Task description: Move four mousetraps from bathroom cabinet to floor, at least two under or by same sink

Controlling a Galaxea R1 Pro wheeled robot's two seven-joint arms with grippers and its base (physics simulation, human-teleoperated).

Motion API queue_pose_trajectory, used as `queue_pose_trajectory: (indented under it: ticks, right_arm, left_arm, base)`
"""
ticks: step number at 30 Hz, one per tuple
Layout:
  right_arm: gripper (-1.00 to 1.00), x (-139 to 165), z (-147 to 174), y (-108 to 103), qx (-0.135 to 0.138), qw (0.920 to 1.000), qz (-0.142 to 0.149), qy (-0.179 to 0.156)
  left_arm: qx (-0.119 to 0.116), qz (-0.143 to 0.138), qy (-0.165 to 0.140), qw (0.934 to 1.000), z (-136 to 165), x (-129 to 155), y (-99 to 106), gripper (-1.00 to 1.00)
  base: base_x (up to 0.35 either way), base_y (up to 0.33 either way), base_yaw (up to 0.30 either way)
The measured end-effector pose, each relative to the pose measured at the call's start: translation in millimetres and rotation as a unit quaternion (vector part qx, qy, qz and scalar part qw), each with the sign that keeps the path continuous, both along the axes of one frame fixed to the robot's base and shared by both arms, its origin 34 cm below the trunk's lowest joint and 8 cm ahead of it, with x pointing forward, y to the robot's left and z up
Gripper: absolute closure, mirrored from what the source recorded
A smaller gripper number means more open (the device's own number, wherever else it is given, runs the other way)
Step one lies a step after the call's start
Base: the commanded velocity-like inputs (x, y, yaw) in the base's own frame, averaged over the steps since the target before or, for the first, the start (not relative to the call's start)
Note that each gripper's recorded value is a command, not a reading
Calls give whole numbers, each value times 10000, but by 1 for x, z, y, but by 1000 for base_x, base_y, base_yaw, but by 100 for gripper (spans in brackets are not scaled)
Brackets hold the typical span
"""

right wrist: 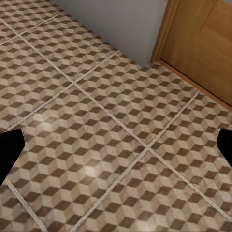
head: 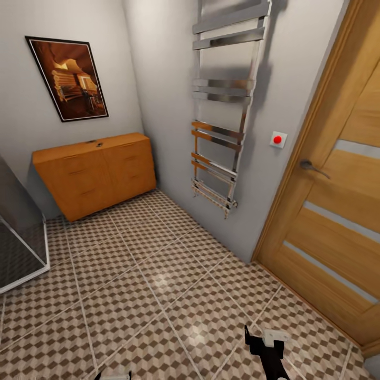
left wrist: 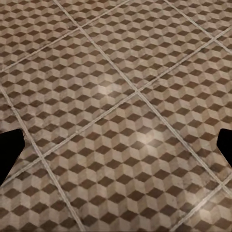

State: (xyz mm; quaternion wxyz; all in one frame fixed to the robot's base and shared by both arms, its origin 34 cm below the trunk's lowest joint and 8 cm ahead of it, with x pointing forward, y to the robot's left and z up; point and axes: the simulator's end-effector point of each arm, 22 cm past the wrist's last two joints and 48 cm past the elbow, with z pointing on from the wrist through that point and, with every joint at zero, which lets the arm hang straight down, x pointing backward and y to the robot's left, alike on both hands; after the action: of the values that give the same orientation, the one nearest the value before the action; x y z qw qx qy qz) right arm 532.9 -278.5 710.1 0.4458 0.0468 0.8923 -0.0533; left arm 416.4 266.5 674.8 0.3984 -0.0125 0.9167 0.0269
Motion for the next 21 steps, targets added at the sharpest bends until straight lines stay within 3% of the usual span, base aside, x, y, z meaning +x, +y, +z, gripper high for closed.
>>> queue_pose_trajectory:
  ticks: [11,21]
  right_arm:
    - [-100,0,0,0,0,10000,-1,0]
    - [-100,0,0,0,0,10000,0,0]
  left_arm:
    - [1,1,0,10000,0,0,0,-100]
    - [0,1,-1,10000,0,0,0,-100]
  base:
    - [7,0,212]
    - [116,0,212]
